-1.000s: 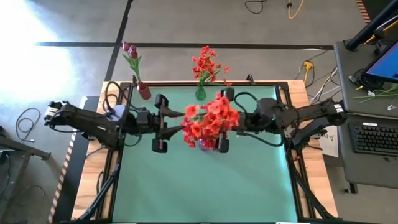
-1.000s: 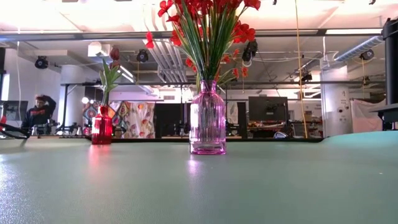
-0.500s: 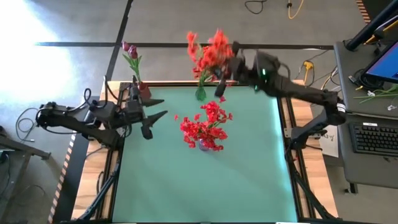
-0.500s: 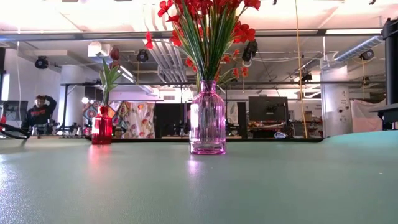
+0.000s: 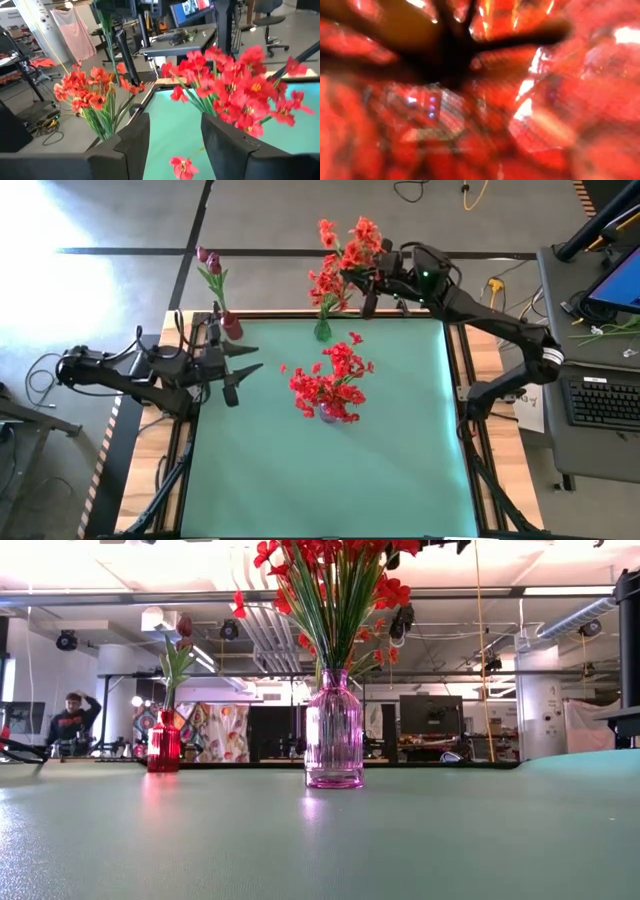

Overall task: Sort flowers into vase by color
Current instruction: Put the orange flowers into the green vase

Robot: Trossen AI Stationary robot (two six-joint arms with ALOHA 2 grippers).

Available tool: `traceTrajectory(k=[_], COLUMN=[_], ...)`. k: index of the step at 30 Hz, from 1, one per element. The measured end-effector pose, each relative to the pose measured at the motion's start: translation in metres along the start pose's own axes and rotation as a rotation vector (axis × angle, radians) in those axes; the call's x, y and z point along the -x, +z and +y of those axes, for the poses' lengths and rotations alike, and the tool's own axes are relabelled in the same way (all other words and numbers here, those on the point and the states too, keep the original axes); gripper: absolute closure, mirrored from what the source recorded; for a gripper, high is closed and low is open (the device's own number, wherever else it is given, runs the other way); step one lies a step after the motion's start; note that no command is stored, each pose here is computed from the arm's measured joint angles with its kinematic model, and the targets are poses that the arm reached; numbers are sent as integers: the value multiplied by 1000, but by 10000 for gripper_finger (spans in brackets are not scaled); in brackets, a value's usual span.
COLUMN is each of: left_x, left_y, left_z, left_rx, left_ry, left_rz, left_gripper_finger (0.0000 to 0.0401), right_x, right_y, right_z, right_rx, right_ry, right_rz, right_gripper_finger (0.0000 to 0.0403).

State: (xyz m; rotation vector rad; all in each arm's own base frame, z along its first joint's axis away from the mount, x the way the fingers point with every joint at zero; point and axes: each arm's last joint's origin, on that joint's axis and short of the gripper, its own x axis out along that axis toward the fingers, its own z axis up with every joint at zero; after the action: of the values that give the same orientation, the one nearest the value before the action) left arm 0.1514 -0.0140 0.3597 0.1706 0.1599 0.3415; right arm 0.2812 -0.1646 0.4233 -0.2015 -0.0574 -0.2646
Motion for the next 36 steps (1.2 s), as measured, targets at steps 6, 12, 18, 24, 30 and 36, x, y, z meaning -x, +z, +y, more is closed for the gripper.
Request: traceTrajectory(k=[6, 12, 18, 24, 30, 36], left_x=[-10, -23, -40, -63, -87, -103], left_y=[-20, -41, -48, -66, -84, -96], left_z=[0, 8, 33, 51, 59, 77], left_rx=[-12, -20, -70, -77, -80, -65], left_ry=[44, 25, -35, 27, 60, 13], left_rz=[16, 33, -42, -54, 43, 13], left_gripper_finger=[239, 240, 240, 240, 240, 239], right_x=[6, 15, 20, 23, 29, 35], right_y=[-11, -1, 13, 17, 9, -2], right_z=[3, 6, 1, -16, -40, -65], right_rx=[-22, -77, -8, 29, 22, -18], right_ry=[-5, 63, 37, -39, -188, -262], right_rz=[-43, -110, -179, -237, -201, -171], right_gripper_finger=[385, 385, 385, 385, 385, 385])
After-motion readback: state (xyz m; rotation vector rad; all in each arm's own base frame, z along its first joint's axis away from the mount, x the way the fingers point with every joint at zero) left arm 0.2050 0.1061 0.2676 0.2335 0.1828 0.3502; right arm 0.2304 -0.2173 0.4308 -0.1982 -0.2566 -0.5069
